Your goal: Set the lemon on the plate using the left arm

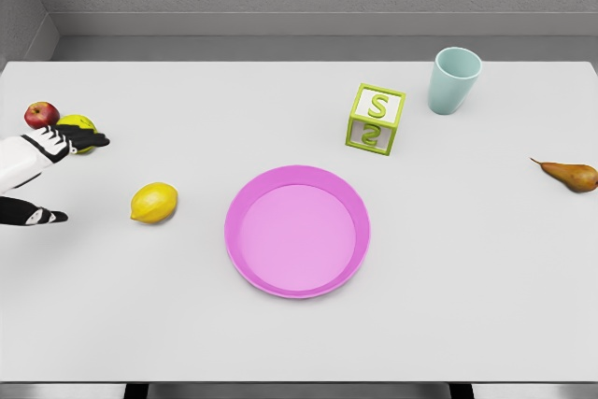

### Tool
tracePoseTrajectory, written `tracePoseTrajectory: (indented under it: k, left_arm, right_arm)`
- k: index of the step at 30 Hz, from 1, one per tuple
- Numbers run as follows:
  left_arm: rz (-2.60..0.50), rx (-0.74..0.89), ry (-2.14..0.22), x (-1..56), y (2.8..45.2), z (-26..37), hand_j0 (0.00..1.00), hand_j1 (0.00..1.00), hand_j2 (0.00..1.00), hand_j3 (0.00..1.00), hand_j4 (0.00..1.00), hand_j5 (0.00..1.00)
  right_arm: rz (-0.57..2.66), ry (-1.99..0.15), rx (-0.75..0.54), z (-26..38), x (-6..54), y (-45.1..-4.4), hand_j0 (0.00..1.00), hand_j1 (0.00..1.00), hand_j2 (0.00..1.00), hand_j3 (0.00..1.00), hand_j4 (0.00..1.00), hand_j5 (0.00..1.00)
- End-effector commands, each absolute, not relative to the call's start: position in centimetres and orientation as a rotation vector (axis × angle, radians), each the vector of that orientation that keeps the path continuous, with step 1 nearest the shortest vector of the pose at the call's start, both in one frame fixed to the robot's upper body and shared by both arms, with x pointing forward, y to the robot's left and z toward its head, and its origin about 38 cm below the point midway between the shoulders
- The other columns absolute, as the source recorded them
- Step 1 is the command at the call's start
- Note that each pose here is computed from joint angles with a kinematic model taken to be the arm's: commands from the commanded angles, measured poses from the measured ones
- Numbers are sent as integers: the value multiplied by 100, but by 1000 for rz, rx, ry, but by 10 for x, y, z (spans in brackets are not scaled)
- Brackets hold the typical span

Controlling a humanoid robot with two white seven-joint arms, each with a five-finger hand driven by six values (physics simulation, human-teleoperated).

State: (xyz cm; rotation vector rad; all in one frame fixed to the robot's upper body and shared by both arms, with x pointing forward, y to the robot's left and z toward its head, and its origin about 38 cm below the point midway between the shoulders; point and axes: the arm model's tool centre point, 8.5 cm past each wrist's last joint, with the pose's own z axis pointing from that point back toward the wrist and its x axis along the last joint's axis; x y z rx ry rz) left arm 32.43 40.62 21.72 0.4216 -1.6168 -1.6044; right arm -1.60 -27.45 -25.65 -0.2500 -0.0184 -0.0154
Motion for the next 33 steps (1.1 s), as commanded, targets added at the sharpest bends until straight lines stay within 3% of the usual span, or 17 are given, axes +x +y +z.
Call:
tracePoseTrajectory:
  k: [1, 12, 17, 33]
  left_arm:
    - [-1598, 417, -1620, 324, 406, 218, 100, 100, 100, 100, 100, 100]
    - [-1651, 304, -1559, 322, 390, 194, 100, 100, 100, 100, 100, 100]
    - [-1800, 171, -1550, 341, 343, 182, 100, 100, 100, 100, 100, 100]
    - [-1877, 201, -1425, 371, 350, 175, 100, 100, 100, 100, 100, 100]
  right_arm:
    - [-15, -14, -250, -256, -17, -274, 100, 100, 100, 100, 100, 100]
    - [-16, -23, -252, -257, -14, -275, 100, 100, 100, 100, 100, 100]
    - [-15, -22, -252, -257, -15, -275, 100, 100, 100, 100, 100, 100]
    - [-15, -22, -252, -257, -15, -275, 100, 100, 100, 100, 100, 100]
